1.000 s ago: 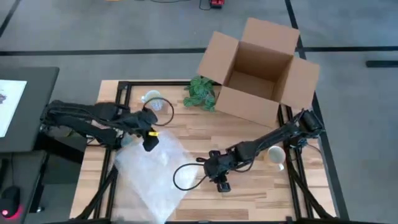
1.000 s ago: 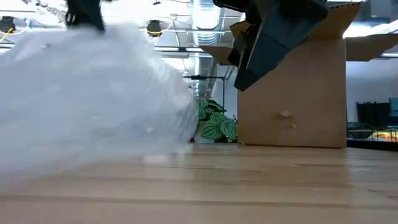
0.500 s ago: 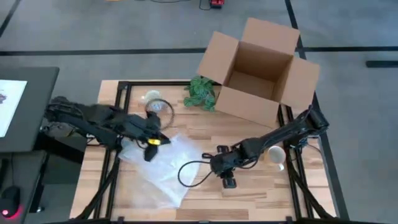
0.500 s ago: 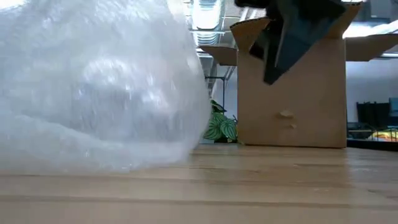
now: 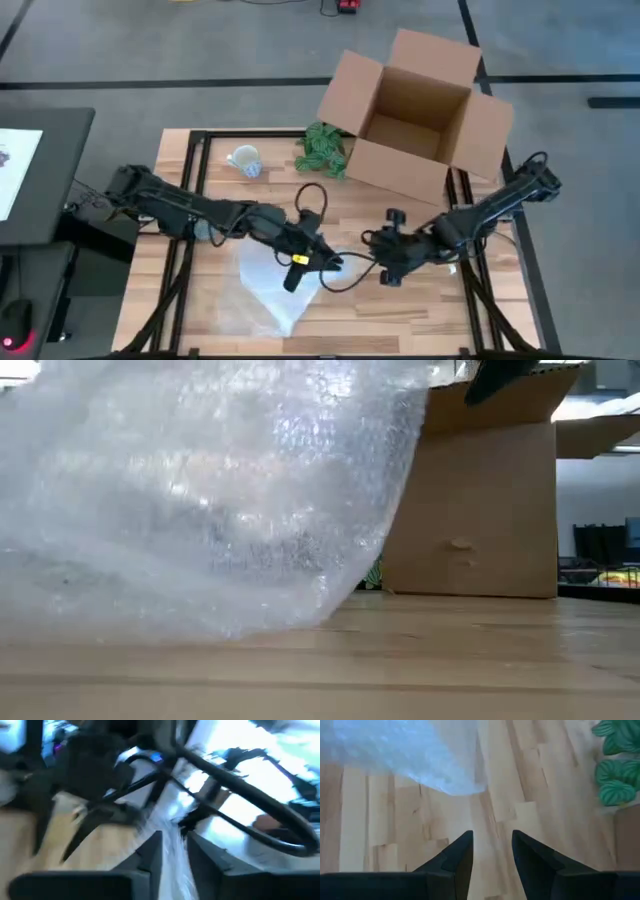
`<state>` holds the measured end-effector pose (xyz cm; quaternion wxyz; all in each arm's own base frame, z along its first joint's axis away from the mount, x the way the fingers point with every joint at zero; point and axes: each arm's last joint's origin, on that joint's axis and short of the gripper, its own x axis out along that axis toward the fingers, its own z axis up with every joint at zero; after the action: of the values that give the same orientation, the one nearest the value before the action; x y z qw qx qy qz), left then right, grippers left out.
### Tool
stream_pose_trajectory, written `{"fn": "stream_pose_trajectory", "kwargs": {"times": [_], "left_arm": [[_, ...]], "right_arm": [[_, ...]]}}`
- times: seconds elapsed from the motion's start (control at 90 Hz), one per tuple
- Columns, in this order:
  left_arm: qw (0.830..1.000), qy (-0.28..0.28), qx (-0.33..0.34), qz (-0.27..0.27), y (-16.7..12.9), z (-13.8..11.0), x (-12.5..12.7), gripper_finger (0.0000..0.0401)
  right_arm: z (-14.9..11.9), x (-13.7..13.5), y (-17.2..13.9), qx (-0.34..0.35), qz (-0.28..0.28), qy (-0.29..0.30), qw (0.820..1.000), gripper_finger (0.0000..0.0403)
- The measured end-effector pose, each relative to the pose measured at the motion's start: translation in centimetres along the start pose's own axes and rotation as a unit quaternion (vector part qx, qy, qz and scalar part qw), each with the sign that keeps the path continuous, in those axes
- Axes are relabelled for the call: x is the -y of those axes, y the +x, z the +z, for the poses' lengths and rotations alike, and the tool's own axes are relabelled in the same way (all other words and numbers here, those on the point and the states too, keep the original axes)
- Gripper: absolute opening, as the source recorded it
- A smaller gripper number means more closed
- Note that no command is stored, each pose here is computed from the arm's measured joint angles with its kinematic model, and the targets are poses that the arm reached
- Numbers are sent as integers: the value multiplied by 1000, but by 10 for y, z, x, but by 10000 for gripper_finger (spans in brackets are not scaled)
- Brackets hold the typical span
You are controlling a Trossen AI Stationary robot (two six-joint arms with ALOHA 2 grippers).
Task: Wrap mug
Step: Prepare the bubble wrap
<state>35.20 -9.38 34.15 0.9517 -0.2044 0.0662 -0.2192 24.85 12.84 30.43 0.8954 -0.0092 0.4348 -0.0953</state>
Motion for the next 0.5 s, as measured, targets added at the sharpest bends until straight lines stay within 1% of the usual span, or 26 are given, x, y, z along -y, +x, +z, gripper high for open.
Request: {"fn": "stream_pose_trajectory", "kwargs": {"times": [0.1, 0.189, 0.256, 0.344, 0.389, 0.456, 0.5], "left_arm": [[997, 16, 47, -63, 4, 8, -1, 138], [991, 33, 85, -101, 7, 13, 2, 164], [989, 37, 82, -120, 7, 14, 3, 174], [988, 35, 47, -146, -3, 18, 8, 177], [988, 29, 20, -149, -11, 21, 12, 177], [991, 18, -36, -124, -27, 20, 19, 175], [994, 11, -78, -83, -36, 16, 22, 174]], "right_arm": [[-6, -2, -7, -1, -14, -1, 1000, 127], [-12, -1, -9, -3, -44, 3, 999, 127], [-15, -1, -11, -6, -62, 10, 998, 127], [-17, 0, -10, -11, -71, 23, 997, 127], [-16, 0, -10, -10, -71, 28, 997, 127], [-14, -3, -8, 0, -65, 26, 998, 127], [-10, -6, -6, 15, -56, 13, 998, 127]]}}
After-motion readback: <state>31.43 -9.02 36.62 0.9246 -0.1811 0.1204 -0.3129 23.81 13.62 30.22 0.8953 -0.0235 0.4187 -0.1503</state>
